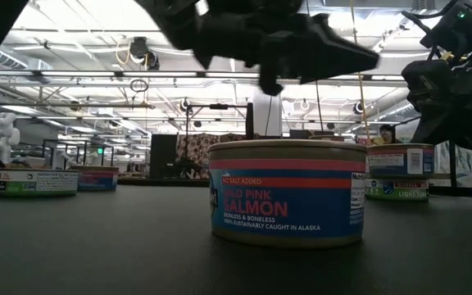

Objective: Stack canned seafood by type on shelf
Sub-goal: Put the blue pink tuna can on the shelf

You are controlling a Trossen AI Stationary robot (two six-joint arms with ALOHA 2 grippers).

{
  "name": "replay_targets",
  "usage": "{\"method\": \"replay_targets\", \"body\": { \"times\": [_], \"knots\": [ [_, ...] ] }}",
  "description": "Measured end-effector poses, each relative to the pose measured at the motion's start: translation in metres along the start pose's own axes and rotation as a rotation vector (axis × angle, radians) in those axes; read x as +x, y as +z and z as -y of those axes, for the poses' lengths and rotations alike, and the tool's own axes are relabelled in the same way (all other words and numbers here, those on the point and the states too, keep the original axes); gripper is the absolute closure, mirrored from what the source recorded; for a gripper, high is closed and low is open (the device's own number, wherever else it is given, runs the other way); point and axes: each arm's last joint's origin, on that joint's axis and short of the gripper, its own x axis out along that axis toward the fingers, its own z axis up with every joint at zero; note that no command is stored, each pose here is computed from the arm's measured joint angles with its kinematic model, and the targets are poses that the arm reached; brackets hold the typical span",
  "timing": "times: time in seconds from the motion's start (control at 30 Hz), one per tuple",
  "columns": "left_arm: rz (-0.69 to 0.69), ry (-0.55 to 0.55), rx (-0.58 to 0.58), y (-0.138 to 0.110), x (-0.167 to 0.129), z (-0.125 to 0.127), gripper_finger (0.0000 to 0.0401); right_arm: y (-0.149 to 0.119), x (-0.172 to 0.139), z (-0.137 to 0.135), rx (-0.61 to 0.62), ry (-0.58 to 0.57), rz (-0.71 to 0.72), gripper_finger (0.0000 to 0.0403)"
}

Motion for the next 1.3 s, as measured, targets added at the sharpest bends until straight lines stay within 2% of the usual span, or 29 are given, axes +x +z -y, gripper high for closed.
{"method": "replay_targets", "body": {
  "times": [0.2,0.4,0.53,0.8,0.93,1.07,1.3],
  "knots": [
    [-0.089,-0.043,0.089,-0.001,0.032,-0.004,0.0334,0.000,0.000,0.000,-0.008,0.001,-0.001,0.0403],
    [-0.198,0.020,0.157,-0.013,0.054,-0.009,0.0334,0.000,0.000,0.000,-0.021,0.001,-0.005,0.0403],
    [-0.255,0.025,0.199,-0.026,0.059,-0.006,0.0334,-0.001,0.000,0.000,-0.036,0.007,-0.021,0.0403],
    [-0.345,0.103,0.170,-0.039,0.053,-0.020,0.0334,-0.001,0.000,0.000,-0.035,0.007,-0.021,0.0403],
    [-0.357,0.102,0.161,-0.043,0.051,-0.023,0.0331,-0.001,0.000,0.000,-0.024,0.007,-0.020,0.0403],
    [-0.373,0.091,0.154,-0.047,0.049,-0.024,0.0313,0.000,0.000,0.000,-0.014,0.001,-0.007,0.0403],
    [-0.387,0.082,0.151,-0.048,0.049,-0.023,0.0246,0.000,0.000,0.000,-0.001,-0.002,0.002,0.0403]
  ]
}}
